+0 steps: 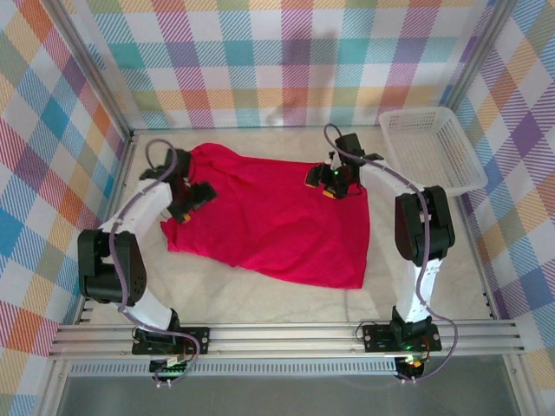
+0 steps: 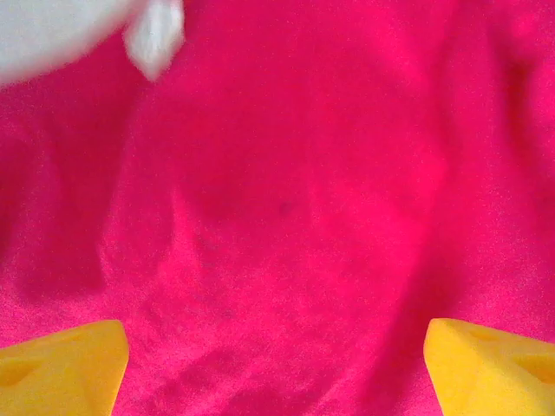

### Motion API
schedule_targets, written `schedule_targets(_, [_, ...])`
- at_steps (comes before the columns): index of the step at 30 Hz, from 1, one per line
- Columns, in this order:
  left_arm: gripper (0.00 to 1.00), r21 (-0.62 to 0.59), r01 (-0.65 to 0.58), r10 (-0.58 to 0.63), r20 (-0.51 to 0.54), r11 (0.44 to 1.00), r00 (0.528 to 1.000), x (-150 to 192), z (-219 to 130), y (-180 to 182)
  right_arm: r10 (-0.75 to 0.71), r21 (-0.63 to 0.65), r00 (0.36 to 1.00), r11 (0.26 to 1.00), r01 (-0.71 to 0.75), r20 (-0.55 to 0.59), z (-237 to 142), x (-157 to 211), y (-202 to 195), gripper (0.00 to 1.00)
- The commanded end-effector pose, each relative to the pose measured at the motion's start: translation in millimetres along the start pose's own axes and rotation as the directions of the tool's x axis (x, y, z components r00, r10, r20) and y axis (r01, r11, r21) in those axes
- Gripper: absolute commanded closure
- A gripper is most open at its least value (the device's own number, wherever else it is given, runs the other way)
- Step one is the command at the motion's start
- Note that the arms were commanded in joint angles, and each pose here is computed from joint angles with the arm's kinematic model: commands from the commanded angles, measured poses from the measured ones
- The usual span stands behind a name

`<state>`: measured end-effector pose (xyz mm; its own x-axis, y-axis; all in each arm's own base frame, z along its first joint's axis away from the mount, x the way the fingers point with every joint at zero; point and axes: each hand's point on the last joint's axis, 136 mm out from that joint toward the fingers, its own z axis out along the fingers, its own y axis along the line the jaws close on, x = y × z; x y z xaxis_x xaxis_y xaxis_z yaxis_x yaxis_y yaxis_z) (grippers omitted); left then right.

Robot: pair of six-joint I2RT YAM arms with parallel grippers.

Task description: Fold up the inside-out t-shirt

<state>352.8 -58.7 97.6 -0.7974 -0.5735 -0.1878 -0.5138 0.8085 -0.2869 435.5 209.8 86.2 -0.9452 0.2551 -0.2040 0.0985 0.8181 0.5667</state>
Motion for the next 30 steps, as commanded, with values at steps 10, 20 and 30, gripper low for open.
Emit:
schedule_targets(10, [0.10,-0.271,-0.037,0.022,-0.055,0.962,0.998,-7.4,76.4,30.6,0.080,0.122,0.985,0.991,-0.062,-0.153,30.7,53.0,-62.4,0.35])
schedule_targets(20, [0.14,-0.145,-0.106,0.092,-0.104,0.984,0.990,-53.2,116.3,-94.6,0.132,0.093,0.934,0.990,-0.107,-0.331,19.2,230.6,-53.6,0.38])
schedule_targets(30, [0.13,-0.040,-0.307,0.304,-0.063,0.951,0.951,-48.6,67.8,-161.2,-0.232,0.138,0.973,0.964,0.228,0.013,-41.2,144.8,25.8,0.35])
